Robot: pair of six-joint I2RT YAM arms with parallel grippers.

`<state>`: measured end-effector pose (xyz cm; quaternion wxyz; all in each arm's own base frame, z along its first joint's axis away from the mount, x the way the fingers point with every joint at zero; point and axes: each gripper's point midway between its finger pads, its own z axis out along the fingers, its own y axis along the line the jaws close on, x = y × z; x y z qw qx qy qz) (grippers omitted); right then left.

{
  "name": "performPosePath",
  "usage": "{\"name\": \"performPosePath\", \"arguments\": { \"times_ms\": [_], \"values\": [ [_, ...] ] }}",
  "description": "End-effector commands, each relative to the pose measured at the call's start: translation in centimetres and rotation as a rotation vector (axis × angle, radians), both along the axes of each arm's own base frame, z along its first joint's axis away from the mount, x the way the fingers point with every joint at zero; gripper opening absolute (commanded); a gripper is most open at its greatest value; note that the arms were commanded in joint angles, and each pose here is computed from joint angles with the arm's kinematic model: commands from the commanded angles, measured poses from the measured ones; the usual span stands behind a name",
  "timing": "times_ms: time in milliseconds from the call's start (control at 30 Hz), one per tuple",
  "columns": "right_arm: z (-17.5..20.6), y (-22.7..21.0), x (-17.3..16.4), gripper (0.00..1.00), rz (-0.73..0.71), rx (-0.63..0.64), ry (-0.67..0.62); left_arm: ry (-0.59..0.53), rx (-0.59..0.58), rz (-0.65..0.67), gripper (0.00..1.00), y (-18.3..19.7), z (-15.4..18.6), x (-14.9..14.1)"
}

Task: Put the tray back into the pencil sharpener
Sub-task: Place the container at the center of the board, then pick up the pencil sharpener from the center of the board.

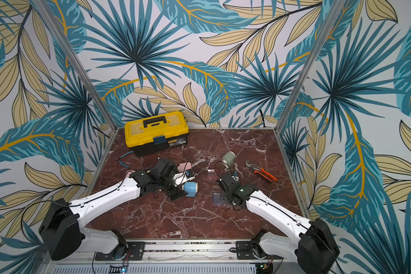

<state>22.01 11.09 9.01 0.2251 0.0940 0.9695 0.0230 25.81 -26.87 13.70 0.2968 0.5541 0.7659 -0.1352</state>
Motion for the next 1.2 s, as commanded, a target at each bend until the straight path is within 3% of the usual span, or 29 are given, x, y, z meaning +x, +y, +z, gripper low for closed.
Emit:
{"name": "performPosePath", "arguments": {
  "times_ms": [0, 200, 567, 867, 1167],
  "values": [
    [-0.6, -1.1, -1.0, 0.47, -0.064, 0.011, -0.007, -0.061, 0.017, -0.066, 0.87, -0.9, 0.5, 1.4],
    [-0.8, -1.3, -1.6, 0.47, -0.081, 0.051, -0.02, -0.032, 0.03, -0.081, 0.88, -1.3, -0.8, 2.8],
    [-0.9, -0.9, -1.5, 0.47, -0.087, 0.073, -0.015, 0.07, 0.067, -0.161, 0.87, -1.9, -4.7, 1.9],
    [-1.3, -0.3, -1.4, 0.47, -0.081, 0.084, 0.005, 0.095, 0.073, -0.224, 0.76, -2.6, -5.9, 1.6],
    [-1.8, 0.8, -0.9, 0.47, -0.074, 0.117, 0.021, 0.116, 0.069, -0.257, 0.58, -3.0, -6.5, 1.1]
  ]
}}
